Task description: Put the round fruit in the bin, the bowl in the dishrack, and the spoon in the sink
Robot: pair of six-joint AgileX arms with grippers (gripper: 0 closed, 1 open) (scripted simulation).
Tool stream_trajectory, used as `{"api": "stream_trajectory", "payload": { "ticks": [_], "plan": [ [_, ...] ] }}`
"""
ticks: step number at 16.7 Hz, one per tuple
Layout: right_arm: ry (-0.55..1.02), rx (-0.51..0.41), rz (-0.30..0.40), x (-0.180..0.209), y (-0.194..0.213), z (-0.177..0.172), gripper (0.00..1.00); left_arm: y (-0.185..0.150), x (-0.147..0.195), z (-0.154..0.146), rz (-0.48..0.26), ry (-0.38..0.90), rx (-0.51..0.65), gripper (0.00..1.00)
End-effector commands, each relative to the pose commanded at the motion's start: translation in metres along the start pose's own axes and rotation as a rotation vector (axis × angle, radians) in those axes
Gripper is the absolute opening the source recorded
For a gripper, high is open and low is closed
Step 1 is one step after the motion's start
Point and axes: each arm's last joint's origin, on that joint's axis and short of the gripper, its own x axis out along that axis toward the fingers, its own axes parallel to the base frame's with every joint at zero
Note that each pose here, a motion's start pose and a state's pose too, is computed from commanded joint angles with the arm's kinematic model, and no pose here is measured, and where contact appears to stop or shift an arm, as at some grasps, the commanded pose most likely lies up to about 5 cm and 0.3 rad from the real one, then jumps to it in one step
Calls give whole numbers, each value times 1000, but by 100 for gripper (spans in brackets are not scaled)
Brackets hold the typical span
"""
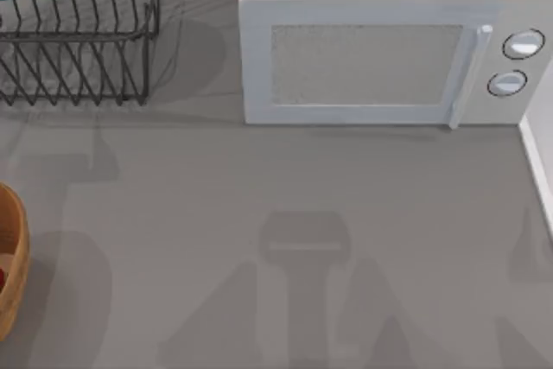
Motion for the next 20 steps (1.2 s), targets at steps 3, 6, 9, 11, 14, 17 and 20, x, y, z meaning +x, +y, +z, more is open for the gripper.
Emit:
{"api": "stream_trajectory", "payload": {
  "ticks": [3,6,9,11,14,17,20],
  "plan": [
    [0,0,0,0,0,0,100,-1,-46,-17,19,-44,21,100],
    [0,0,0,0,0,0,100,-2,-71,-45,39,-48,9,100],
    [0,0,0,0,0,0,100,-6,-80,-86,19,52,-9,100],
    [0,0,0,0,0,0,100,-8,-81,-101,-6,95,-17,100],
    [0,0,0,0,0,0,100,-8,-82,-103,-11,102,-19,100],
    [0,0,0,0,0,0,100,-8,-82,-103,-11,102,-19,100],
    [42,-55,-12,1,-1,2,100,-8,-82,-103,-11,102,-19,100]
  ]
}}
